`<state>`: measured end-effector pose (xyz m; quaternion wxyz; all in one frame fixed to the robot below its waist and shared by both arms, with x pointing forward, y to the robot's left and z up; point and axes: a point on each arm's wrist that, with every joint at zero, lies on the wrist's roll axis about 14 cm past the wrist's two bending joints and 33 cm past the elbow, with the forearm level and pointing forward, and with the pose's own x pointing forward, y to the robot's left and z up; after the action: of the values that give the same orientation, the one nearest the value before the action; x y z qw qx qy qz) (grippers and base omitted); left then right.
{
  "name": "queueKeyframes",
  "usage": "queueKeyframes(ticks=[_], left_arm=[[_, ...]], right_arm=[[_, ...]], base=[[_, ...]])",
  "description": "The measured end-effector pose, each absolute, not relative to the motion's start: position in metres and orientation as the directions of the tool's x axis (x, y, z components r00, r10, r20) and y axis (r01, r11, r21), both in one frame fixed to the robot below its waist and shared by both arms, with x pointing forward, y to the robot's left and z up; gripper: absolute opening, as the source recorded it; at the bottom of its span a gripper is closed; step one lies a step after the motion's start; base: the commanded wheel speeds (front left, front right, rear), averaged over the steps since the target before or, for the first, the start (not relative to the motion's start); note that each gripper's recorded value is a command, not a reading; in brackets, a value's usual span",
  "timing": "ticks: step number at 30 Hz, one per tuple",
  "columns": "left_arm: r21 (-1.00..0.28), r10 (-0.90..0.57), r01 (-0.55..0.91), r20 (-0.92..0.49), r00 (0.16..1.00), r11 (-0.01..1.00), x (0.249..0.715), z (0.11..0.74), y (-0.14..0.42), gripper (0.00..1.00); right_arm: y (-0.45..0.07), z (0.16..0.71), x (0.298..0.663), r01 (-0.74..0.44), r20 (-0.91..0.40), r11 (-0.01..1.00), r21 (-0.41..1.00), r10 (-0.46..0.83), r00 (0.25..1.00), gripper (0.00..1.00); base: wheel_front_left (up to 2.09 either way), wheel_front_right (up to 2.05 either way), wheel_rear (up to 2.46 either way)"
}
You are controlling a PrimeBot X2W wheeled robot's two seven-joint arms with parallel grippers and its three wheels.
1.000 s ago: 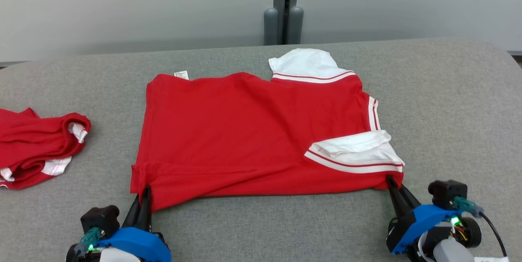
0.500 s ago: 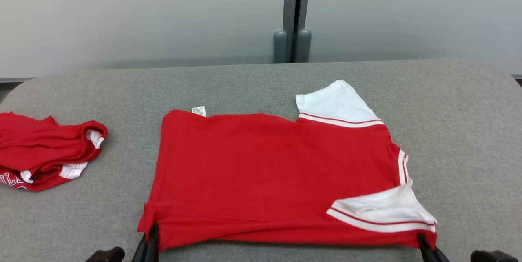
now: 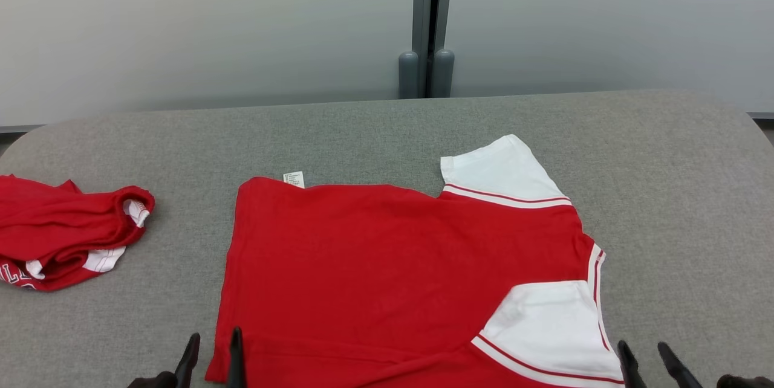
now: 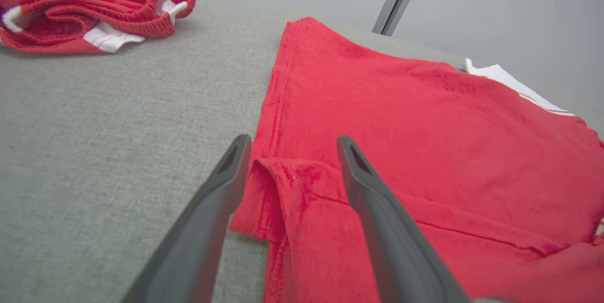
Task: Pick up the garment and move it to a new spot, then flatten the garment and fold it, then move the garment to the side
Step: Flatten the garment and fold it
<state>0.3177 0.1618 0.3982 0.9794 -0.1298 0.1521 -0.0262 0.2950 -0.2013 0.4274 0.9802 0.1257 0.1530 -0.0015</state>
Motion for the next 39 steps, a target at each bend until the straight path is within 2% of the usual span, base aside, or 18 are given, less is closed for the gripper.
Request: queueKeyframes(ticks=[1,5,9,16,21,26,39], left_arm=[[-0.262,-0.091,0.012,-0.291,0.952,0.965,0.318,0.398,0.162,1.00],[-0.216,-0.070,0.033,-0.162,0.984,0.976,0.338,0.434,0.170,1.00],[-0.172,-0.053,0.051,-0.007,0.999,0.984,0.353,0.481,0.174,1.00],[-0.062,-0.066,0.070,0.078,0.995,0.996,0.356,0.506,0.176,1.00],[-0.026,-0.052,0.055,0.080,0.995,0.998,0.359,0.507,0.182,1.00],[-0.013,-0.036,0.037,0.029,0.999,0.999,0.354,0.491,0.191,1.00],[-0.020,-0.025,0.025,-0.019,1.000,0.999,0.346,0.476,0.196,1.00]], right_arm=[[-0.201,0.427,0.295,0.041,-0.300,0.968,0.246,0.035,0.953,1.00],[-0.207,0.473,0.318,-0.002,-0.111,0.984,0.176,0.022,0.994,1.00],[-0.205,0.506,0.330,-0.017,0.039,0.983,0.183,0.010,0.999,1.00],[-0.191,0.537,0.344,-0.063,0.175,0.984,0.168,0.033,0.984,1.00],[-0.175,0.536,0.352,-0.099,0.183,0.983,0.157,0.070,0.981,1.00],[-0.162,0.518,0.353,-0.123,0.125,0.983,0.135,0.107,0.986,1.00],[-0.171,0.494,0.348,-0.081,0.053,0.984,0.157,0.074,0.996,1.00]], base=[[0.00,0.00,0.00],[0.00,0.00,0.00],[0.00,0.00,0.00],[0.00,0.00,0.00],[0.00,0.00,0.00],[0.00,0.00,0.00],[0.00,0.00,0.00]])
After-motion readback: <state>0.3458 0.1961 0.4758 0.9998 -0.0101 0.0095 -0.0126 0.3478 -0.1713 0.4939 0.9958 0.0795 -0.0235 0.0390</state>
